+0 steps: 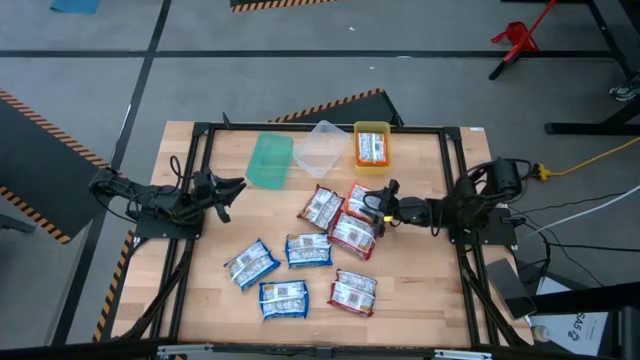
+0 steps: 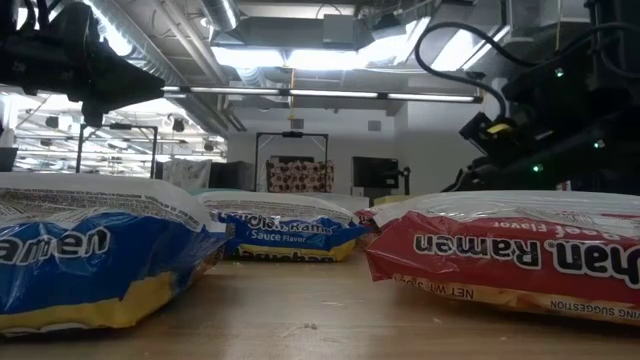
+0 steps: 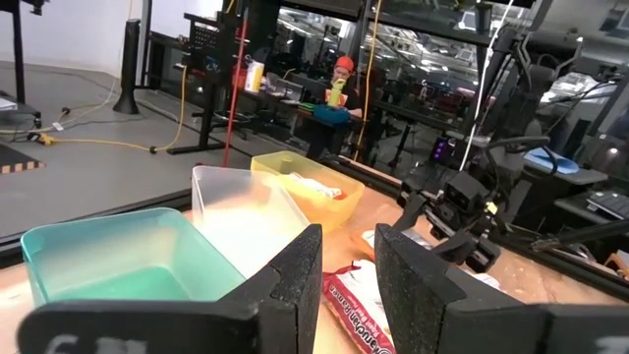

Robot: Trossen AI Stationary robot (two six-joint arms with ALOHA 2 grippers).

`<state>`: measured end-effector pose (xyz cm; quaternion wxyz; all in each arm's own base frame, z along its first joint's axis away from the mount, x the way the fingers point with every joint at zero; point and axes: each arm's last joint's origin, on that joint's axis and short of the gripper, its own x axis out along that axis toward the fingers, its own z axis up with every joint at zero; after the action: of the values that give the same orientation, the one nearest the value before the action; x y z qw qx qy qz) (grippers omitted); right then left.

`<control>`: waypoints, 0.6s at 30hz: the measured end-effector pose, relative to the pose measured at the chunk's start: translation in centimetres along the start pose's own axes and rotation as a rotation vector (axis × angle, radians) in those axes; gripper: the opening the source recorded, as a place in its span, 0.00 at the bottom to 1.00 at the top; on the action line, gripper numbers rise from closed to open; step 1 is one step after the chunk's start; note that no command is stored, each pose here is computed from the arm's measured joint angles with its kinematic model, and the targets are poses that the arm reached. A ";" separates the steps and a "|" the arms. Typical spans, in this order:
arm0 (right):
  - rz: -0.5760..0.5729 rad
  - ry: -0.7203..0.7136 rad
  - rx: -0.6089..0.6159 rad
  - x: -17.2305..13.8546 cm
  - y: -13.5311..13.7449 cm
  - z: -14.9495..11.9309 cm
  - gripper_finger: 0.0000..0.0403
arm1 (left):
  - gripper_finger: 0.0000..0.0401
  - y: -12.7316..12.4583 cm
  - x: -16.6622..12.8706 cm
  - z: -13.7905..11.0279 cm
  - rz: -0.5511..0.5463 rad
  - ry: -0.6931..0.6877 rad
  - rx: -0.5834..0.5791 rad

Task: Sort Maruchan noodles
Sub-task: Put the orange noodle pack into the yellow bin

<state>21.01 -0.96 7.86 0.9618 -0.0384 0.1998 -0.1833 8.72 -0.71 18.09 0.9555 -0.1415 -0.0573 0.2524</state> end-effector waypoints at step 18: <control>-0.028 0.072 0.011 0.0 -0.1 -0.8 0.04 | 0.22 0.1 0.0 0.0 0.023 -0.006 0.000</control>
<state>20.69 -1.02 7.11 0.9515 -0.0294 0.2328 -0.1990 8.69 -0.65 18.08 0.9523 -0.1415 -0.0586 0.2638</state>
